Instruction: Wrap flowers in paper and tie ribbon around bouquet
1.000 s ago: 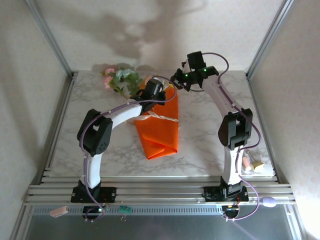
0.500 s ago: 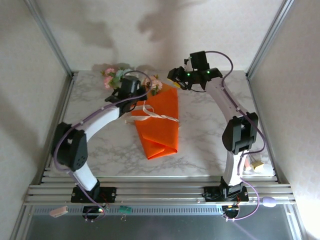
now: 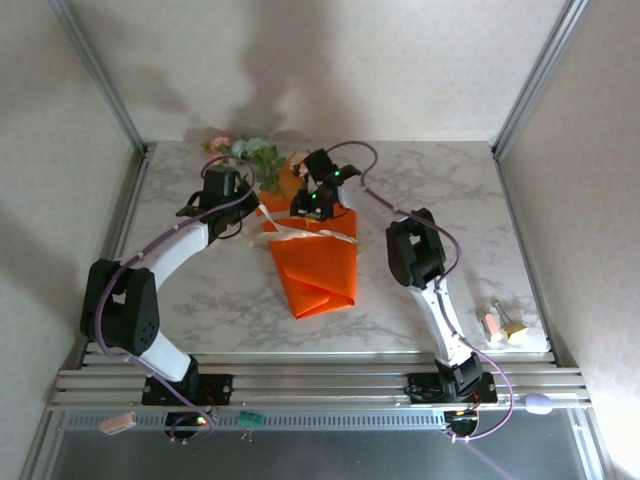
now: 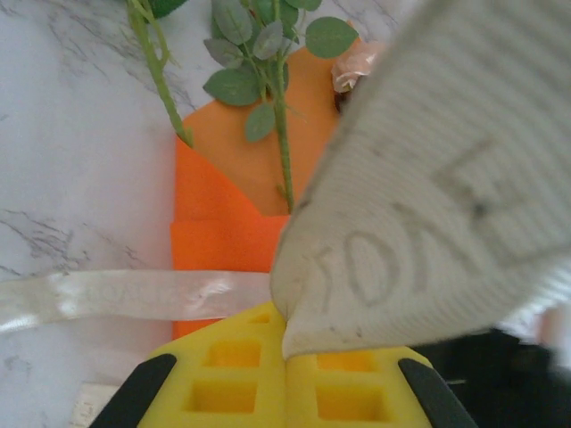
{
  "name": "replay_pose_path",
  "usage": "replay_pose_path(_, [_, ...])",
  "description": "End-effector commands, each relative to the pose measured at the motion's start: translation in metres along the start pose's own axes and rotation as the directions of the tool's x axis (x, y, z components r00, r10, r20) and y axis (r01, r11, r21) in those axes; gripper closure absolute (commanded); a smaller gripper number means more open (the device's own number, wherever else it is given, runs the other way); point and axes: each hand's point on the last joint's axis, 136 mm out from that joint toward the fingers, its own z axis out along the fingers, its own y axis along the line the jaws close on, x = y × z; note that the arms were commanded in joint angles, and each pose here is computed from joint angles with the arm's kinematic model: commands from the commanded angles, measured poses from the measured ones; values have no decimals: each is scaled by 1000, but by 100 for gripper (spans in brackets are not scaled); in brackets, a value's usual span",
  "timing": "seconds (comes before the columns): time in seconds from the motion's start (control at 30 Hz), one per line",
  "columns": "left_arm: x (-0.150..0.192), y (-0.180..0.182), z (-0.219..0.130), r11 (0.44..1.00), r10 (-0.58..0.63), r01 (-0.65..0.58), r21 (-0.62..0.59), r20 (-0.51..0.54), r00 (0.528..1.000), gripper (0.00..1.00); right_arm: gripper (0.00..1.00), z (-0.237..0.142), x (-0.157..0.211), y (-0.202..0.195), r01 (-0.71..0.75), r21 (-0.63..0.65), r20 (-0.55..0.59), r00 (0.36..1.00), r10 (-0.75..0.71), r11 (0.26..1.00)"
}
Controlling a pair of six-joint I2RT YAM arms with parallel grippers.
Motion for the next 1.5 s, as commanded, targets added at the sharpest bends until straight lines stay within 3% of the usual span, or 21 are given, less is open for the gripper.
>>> replay_pose_path(0.0, [14, 11, 2, 998, -54, 54, -9, -46, 997, 100, 57, -15, -20, -10, 51, 92, 74, 996, -57, 994])
replay_pose_path(0.27, [33, 34, 8, 992, -116, 111, -59, -94, 989, 100, 57, -27, -41, -12, 210, 268, 194, 944, -266, 940])
replay_pose_path(0.5, [38, 46, 10, 985, -158, 150, -88, -91, 983, 100, 54, -19, -42, 14, 384, 324, 162, 878, -450, 865])
replay_pose_path(0.73, [34, 49, 12, 984, -156, 147, -98, -94, 983, 100, 60, -1, -33, 6, 347, 330, 131, 904, -406, 878])
replay_pose_path(1.17, [33, 55, 15, 981, -159, 146, -126, -100, 982, 100, 57, -2, -32, -23, 314, 438, 95, 916, -390, 843])
replay_pose_path(1.37, [32, 54, 16, 981, -157, 144, -127, -104, 982, 100, 66, 12, -27, -33, 291, 423, 69, 934, -351, 858])
replay_pose_path(1.47, [34, 57, 15, 981, -154, 139, -138, -105, 982, 100, 85, 11, -32, -31, 275, 421, 91, 936, -341, 864])
